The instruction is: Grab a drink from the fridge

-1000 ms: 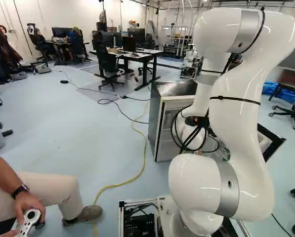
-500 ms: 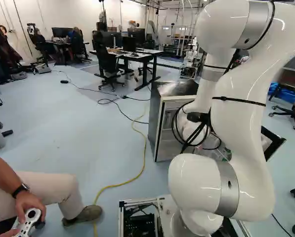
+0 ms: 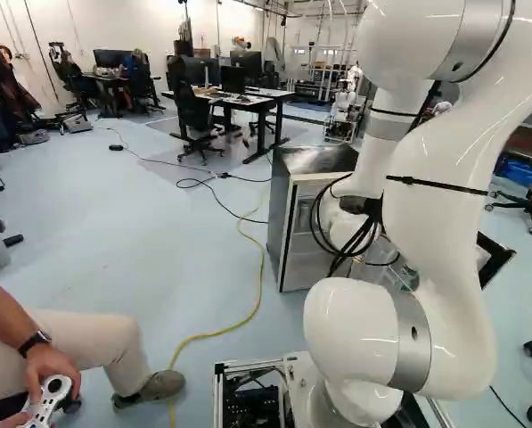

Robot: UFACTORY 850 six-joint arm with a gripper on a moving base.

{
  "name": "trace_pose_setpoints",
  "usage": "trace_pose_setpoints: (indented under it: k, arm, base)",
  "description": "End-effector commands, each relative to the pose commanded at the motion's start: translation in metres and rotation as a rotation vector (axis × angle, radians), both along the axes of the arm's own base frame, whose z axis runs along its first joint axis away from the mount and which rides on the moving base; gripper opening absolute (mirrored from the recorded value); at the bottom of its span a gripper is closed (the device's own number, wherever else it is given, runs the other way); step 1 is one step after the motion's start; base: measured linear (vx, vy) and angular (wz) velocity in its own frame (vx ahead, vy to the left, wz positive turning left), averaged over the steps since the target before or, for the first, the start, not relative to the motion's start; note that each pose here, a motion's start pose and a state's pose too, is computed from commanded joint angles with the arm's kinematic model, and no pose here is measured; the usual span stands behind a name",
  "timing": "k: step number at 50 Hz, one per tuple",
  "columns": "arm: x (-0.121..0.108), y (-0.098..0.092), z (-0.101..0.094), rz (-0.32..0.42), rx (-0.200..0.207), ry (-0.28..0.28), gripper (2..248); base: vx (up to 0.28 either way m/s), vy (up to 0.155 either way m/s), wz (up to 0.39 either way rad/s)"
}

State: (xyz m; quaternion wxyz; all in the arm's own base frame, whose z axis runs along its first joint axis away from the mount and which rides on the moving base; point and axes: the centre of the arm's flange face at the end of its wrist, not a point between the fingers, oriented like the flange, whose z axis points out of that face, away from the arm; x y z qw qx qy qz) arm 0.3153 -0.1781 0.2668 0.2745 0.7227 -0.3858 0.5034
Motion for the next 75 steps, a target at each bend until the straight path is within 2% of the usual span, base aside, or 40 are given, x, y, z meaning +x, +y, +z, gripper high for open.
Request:
trace_pose_setpoints:
  k: [10, 28, 41, 51, 61, 75]
  arm:
    - [-0.005, 0.000, 0.008, -0.042, 0.021, -0.005, 247]
    - [-0.020, -0.001, 0.020, -0.178, 0.079, -0.016, 247]
    - [-0.029, 0.008, 0.030, -0.243, 0.119, -0.033, 247]
    - [-0.030, 0.019, 0.031, -0.258, 0.148, -0.030, 247]
    - [-0.022, 0.029, 0.030, -0.235, 0.155, -0.029, 247]
    - [-0.003, 0.024, 0.030, -0.233, 0.154, -0.039, 247]
  base:
    - [0.000, 0.000, 0.000]
    - [0.000, 0.000, 0.000]
    - [0.000, 0.000, 0.000]
    - [0.000, 0.000, 0.000]
    - [0.000, 0.000, 0.000]
    - [0.000, 0.000, 0.000]
